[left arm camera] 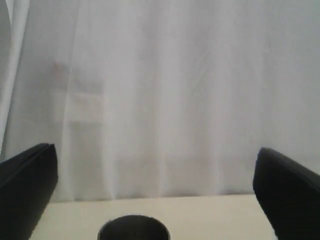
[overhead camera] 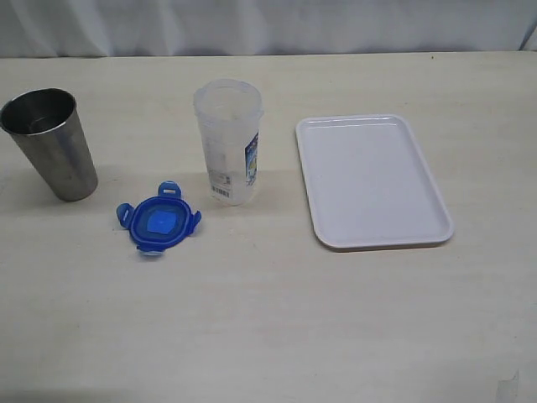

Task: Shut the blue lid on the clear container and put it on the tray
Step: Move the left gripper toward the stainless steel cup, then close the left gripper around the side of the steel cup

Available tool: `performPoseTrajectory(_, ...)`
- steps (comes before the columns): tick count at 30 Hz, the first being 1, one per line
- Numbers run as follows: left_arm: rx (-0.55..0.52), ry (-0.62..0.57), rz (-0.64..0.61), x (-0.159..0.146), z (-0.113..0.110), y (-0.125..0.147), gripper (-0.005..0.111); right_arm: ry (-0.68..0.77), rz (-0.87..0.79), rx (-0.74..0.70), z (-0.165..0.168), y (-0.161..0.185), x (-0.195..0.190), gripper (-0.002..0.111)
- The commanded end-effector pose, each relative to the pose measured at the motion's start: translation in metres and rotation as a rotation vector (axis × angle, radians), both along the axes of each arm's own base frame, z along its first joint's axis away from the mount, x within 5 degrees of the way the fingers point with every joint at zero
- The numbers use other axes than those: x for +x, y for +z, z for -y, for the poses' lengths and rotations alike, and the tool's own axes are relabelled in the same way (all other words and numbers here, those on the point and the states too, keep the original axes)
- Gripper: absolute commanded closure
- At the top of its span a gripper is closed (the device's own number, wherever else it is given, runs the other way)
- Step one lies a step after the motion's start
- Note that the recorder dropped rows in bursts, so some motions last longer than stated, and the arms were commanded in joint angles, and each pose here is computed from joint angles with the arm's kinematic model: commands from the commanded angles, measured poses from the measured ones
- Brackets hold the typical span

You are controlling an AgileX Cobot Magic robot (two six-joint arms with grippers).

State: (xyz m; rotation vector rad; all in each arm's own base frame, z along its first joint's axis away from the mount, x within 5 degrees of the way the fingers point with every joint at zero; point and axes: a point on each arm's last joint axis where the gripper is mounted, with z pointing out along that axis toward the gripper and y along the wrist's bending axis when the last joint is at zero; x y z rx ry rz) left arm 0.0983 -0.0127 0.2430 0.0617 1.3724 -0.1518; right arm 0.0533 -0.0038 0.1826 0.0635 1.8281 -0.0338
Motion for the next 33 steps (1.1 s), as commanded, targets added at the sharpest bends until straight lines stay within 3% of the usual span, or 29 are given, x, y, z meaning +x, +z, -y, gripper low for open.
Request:
performPoseTrajectory(1,0.003,-0.004,-0.165,0.04,0.003,-0.007,0.002,-0.003,-0.001,-0.016,0.0,-0.001,0.0,0.104)
performPoseTrajectory(9,0.003,-0.021,-0.296,0.072,0.007,-0.038,0.002,-0.003,-0.001,-0.016,0.0,-0.001,0.0,0.104)
performPoseTrajectory(13,-0.005,-0.025,-0.261,0.073,0.007,-0.035,0.002,-0.003,-0.001,-0.016,0.0,-0.001,0.0,0.104)
performPoseTrajectory(24,0.038,0.076,-0.293,0.074,-0.002,-0.037,0.002,-0.003,-0.001,-0.016,0.0,-0.001,0.0,0.104)
performPoseTrajectory(33,0.049,0.073,-0.329,0.076,-0.001,-0.042,0.002,-0.003,-0.001,-0.016,0.0,-0.001,0.0,0.104)
